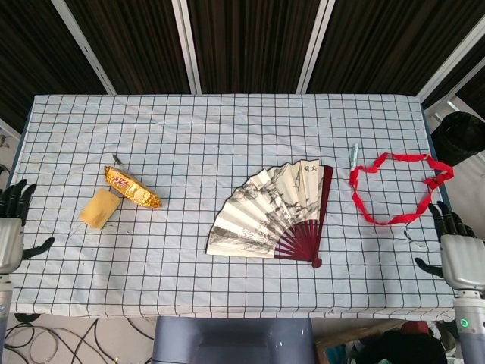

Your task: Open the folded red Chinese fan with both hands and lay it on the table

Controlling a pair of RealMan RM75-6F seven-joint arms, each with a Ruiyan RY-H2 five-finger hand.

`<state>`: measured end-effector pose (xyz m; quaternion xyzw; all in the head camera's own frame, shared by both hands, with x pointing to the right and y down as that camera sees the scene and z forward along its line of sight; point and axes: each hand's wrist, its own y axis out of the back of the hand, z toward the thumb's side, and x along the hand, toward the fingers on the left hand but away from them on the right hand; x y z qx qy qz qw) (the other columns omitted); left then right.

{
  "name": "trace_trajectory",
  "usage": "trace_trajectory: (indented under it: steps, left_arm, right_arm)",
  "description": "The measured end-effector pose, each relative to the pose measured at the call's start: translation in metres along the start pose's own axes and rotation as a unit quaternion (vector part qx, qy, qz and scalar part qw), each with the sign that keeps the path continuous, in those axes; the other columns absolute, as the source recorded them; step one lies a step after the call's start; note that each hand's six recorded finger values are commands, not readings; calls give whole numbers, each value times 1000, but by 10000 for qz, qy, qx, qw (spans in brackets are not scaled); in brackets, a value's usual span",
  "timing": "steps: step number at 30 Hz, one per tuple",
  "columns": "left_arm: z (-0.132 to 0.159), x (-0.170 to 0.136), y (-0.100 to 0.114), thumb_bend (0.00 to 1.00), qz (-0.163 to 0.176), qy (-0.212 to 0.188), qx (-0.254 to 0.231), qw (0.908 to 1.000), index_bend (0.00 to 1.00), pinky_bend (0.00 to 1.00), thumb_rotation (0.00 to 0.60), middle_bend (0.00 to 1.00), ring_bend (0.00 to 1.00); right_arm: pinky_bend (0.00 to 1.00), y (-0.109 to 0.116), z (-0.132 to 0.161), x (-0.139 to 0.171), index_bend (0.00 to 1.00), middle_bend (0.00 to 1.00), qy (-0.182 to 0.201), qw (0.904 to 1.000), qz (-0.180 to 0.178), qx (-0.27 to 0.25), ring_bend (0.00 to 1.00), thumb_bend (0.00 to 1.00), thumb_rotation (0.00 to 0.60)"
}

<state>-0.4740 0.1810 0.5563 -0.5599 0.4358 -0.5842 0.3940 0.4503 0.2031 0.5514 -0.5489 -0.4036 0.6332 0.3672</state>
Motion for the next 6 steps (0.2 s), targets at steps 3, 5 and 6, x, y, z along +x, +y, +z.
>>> trace_trajectory:
  steps: [3,5,6]
  left_arm:
    - [-13,-9,3,17,80,63,61,9999,13,0,600,0,0]
    - [-19,-12,3,17,106,82,35,9999,10,0,600,0,0]
    - [-20,-12,3,16,124,82,17,9999,7,0,600,0,0]
  right_arm:
    - [251,2,-9,9,0,14,-9,10000,-87,-23,93,10,600]
    - [251,1,-12,12,0,14,2,9999,-103,-20,93,13,600]
    - [251,1,-12,12,0,14,7,9999,-124,-30,93,15,600]
